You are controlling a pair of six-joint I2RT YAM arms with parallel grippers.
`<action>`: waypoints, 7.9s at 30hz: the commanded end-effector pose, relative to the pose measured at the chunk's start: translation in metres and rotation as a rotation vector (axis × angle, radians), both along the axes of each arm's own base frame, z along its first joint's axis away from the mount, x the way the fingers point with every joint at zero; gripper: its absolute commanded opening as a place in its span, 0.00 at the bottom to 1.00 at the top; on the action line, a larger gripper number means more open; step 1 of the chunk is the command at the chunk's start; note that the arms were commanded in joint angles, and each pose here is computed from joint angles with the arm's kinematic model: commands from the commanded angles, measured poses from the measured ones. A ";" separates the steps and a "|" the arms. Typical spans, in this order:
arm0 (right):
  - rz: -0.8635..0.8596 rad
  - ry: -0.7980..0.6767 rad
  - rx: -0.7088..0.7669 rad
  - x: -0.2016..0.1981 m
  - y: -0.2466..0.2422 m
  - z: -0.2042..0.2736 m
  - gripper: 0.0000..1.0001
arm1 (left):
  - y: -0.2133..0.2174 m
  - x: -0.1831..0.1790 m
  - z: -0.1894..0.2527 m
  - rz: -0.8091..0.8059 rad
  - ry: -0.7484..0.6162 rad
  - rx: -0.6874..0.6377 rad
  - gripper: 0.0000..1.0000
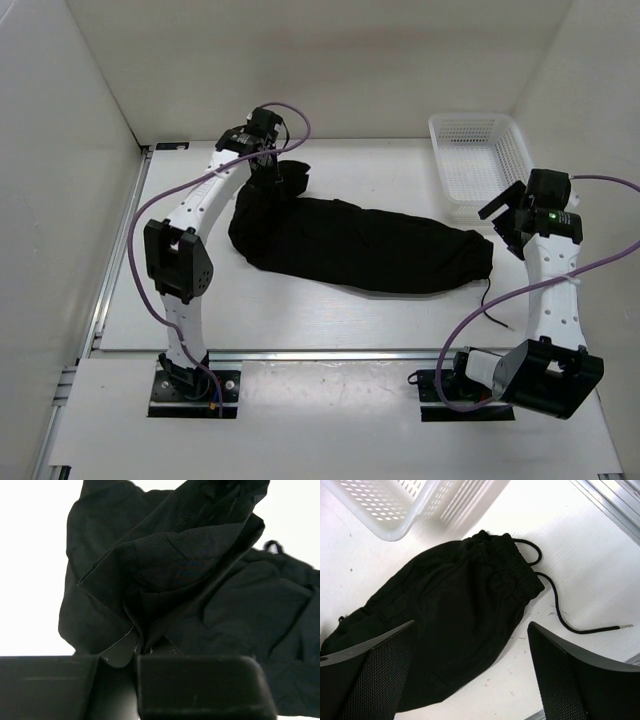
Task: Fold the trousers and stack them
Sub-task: Fold the trousers
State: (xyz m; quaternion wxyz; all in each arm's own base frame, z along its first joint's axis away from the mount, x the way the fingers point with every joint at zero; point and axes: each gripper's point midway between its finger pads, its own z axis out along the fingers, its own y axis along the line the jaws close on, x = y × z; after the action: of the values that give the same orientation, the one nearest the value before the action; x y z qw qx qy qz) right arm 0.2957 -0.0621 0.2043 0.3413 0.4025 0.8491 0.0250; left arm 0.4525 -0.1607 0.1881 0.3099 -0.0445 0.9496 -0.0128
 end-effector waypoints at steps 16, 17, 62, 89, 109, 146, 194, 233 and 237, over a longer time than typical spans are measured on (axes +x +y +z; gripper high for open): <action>0.141 -0.055 0.061 -0.001 0.035 0.006 0.94 | -0.013 -0.015 0.024 0.137 -0.075 -0.040 0.10; 0.141 -0.055 0.061 -0.001 0.035 0.006 0.94 | -0.013 -0.015 0.024 0.130 -0.075 -0.034 0.10; 0.123 -0.035 0.015 -0.008 0.027 -0.001 0.94 | -0.044 -0.094 0.017 0.012 -0.051 -0.057 0.10; 0.142 -0.019 0.027 -0.011 0.030 -0.010 0.94 | -0.088 -0.067 -0.008 -0.143 0.074 -0.037 0.10; 0.247 0.019 0.049 -0.011 0.050 -0.025 0.90 | -0.152 -0.091 -0.075 -0.358 0.224 0.076 0.75; 0.241 0.012 0.040 -0.006 0.048 -0.020 0.90 | -0.186 -0.098 0.019 -0.358 0.031 -0.139 0.10; 0.238 0.024 -0.006 -0.010 0.041 -0.015 0.91 | 0.031 -0.021 -0.139 0.026 0.347 -0.158 0.95; 0.510 0.221 0.133 0.026 0.141 -0.093 0.08 | 0.077 -0.015 0.151 0.112 -0.195 -0.194 0.10; 0.513 0.200 0.135 0.034 0.146 -0.086 0.08 | 0.025 -0.025 0.159 0.032 -0.199 -0.251 0.10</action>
State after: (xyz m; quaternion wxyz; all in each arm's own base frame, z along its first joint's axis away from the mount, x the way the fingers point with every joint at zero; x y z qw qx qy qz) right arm 0.3044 0.0784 0.0916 0.1624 0.1961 0.9611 0.1069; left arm 0.4505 -0.0924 0.3089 0.3713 -0.1222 0.9179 -0.0681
